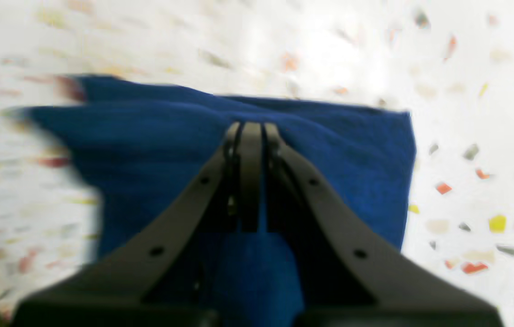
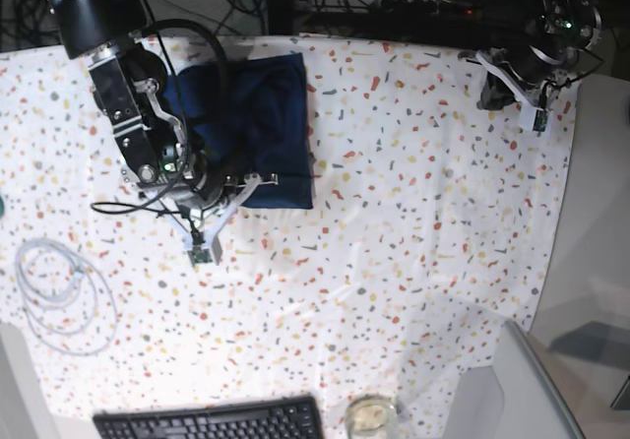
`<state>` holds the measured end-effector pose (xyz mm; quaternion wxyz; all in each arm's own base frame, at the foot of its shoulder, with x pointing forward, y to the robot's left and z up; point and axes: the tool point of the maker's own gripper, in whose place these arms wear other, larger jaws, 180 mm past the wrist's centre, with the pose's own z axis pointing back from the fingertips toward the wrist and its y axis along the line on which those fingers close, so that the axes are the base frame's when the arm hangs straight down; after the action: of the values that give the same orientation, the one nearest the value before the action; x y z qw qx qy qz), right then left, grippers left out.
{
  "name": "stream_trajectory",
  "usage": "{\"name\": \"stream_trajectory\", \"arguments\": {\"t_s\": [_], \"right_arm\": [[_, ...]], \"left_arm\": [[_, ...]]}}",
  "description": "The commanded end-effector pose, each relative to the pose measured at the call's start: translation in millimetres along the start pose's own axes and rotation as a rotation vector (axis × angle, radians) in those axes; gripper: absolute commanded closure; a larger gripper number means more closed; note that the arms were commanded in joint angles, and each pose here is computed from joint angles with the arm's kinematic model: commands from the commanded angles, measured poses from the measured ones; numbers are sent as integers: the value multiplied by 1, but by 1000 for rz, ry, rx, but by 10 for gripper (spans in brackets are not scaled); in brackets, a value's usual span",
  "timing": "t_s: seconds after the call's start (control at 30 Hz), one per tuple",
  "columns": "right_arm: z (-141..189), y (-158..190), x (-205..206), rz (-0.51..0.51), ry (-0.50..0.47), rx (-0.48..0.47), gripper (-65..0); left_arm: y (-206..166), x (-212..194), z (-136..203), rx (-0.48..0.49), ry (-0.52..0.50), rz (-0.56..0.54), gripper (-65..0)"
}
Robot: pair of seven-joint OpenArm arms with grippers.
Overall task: Layout the t-shirt on the table in an organized manner, then fold the t-shirt properly
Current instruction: 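Press the folded navy shirt flat with the right gripper, then grasp the navy shirt's edge with the left gripper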
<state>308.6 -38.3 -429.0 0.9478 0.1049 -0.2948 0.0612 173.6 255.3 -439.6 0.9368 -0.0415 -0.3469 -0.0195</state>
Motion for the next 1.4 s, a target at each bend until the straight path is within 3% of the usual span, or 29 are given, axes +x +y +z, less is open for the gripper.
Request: {"name": "stream_trajectory", "arguments": {"t_s": [0.0,0.33,0.5,0.63,0.77,0.87,1.0,1.13,1.17,1.27,1.33,1.37], "right_arm": [[9,5,21,5,-62,15,-12],[18,-62,4,-132,-5,-107,-12],[1,-77,-15,-153,19,-142,-12],[5,-78,-6,-154,-9,-144,-12],[46,-92,17,-173,-149,-165,-12],[74,-103,25,-199,-222,-193,-12],[77,-113,11,-211,-199,-217,-12],[80,-122,-5,-177,-162,-241,-14],[81,-124,-8,-178,-156,-246,-14],[82,-127,-18,-178,-136,-254,-14],[83,-131,-21,-168,-129,-263,-14],[84,-134,-22,-161,-124,-269,-14]], "left_arm": [[2,11,2,-2,-36,-10,0],[2,11,2,-2,-36,-10,0],[1,11,2,-7,-39,-5,0],[-7,11,1,-25,-38,-12,0],[-47,24,2,-102,-80,-35,0],[-98,41,4,-202,-139,-42,0],[-158,51,0,-394,-180,57,0],[-184,61,4,-549,-210,178,0],[-189,64,5,-575,-213,191,-82],[-197,62,-5,-622,-192,220,-471],[-205,60,-17,-644,-169,225,-645],[-211,61,-22,-661,-160,223,-650]]}}
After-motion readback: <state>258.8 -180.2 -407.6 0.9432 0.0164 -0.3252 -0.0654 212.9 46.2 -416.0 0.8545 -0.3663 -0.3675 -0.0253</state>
